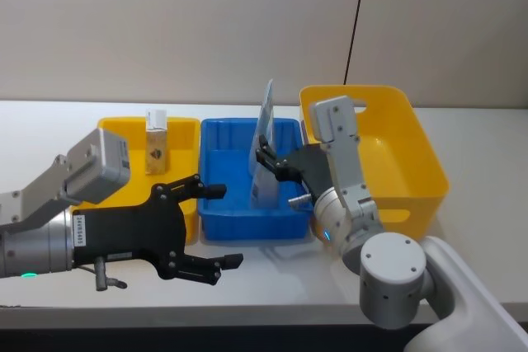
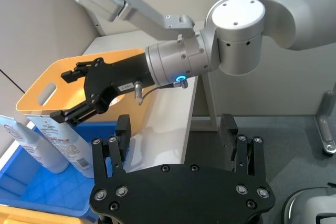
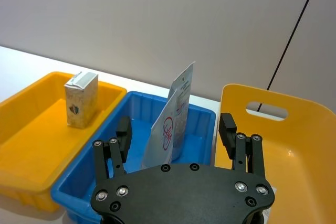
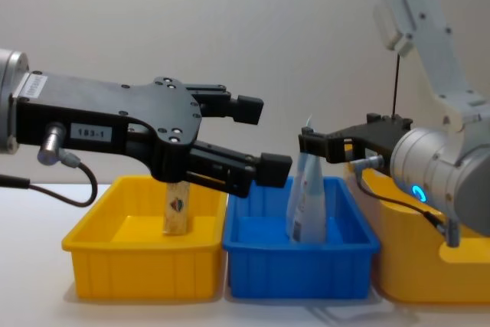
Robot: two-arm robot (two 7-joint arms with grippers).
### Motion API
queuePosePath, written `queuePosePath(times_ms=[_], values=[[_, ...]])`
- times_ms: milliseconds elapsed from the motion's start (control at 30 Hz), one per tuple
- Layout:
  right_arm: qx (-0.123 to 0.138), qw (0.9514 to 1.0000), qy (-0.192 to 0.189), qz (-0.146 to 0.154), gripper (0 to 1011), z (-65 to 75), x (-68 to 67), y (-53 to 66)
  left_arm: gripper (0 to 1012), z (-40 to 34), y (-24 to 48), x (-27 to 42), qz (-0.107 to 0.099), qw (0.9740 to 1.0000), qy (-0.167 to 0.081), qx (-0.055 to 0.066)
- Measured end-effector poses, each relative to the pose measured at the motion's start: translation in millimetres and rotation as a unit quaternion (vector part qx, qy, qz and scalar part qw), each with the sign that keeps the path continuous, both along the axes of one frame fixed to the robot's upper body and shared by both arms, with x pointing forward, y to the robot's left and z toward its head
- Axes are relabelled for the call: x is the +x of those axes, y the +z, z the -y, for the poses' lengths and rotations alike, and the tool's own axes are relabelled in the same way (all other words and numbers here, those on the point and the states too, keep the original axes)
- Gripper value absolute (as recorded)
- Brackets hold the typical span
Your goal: Bimanual collaborative sorting of washing and personal care products
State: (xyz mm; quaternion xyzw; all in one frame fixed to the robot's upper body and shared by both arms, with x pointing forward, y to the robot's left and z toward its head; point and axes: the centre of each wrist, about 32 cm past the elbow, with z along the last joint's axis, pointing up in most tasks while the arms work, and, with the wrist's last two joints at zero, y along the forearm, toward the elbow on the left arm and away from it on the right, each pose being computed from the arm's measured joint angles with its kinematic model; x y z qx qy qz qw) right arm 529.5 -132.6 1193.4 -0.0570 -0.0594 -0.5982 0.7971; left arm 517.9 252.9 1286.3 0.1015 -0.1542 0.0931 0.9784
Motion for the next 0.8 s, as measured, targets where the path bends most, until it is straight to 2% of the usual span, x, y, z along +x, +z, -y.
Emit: queuePosePath(times_ms=[800], values=[[-0.007, 0.9998, -0.006, -0.018, 1003, -21.2, 16.1, -17.8, 1001, 0.0, 0.0, 0.0, 0.000, 1.0000, 0.000, 0.000]])
